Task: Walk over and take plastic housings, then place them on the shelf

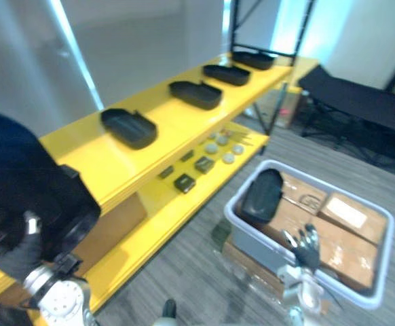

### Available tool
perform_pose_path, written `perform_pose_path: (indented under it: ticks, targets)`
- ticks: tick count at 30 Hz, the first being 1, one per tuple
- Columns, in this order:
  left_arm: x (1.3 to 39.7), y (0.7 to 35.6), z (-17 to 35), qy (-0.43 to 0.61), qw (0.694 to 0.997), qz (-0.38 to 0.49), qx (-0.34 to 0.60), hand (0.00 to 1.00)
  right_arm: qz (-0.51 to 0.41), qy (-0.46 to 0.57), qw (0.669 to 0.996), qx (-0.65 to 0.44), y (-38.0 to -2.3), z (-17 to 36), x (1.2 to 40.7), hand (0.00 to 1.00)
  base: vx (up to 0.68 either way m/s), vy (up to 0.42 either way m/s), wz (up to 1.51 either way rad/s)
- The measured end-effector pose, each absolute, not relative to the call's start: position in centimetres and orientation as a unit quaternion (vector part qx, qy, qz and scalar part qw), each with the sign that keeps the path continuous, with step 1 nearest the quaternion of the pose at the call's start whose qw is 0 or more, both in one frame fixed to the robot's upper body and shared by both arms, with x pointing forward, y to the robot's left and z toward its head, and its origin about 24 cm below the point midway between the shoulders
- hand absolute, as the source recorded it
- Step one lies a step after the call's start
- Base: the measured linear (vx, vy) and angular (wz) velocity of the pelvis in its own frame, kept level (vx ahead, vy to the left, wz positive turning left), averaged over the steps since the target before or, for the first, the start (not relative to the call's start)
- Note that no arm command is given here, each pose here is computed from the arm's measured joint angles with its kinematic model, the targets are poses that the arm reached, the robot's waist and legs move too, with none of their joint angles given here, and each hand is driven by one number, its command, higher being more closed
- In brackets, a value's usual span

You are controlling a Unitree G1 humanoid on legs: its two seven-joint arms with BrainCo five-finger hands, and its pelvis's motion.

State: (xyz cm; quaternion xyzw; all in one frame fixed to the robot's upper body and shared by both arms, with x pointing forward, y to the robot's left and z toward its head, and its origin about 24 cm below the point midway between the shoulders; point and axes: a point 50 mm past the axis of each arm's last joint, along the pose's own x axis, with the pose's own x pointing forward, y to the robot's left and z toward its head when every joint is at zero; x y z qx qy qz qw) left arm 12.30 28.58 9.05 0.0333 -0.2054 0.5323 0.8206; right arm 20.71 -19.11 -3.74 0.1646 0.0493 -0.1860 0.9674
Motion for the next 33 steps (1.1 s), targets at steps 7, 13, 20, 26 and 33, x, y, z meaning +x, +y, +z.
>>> perform_pose_path:
  ticks: [7, 13, 20, 26, 33]
  targets:
    - [9.6, 29.3, 8.5, -0.181, 0.803, 0.565, 0.049, 1.00, -0.073, 0.011, 0.985, 0.156, -15.4, -1.5, 23.6, 0.00, 0.00, -0.011, 0.39]
    - [9.0, 29.0, 7.9, -0.160, 0.814, 0.556, 0.049, 1.00, -0.013, 0.001, 0.988, 0.154, -14.0, -0.3, 24.4, 0.00, -0.02, -0.002, -0.05]
    - [11.2, 27.0, 7.3, -0.158, 0.864, 0.477, -0.014, 1.00, -0.002, 0.014, 0.991, 0.134, -14.9, -0.2, 23.2, 0.00, -0.05, 0.027, 0.60]
    - [12.0, 26.2, 7.4, -0.162, 0.871, 0.463, -0.025, 1.00, 0.022, 0.007, 0.992, 0.124, -14.7, -0.1, 23.0, 0.00, -0.05, 0.057, 0.03]
    - [15.3, 25.4, 10.0, -0.229, 0.902, 0.365, -0.006, 1.00, 0.022, -0.034, 0.993, 0.109, -15.4, 1.2, 22.3, 0.00, 0.00, -0.006, 0.47]
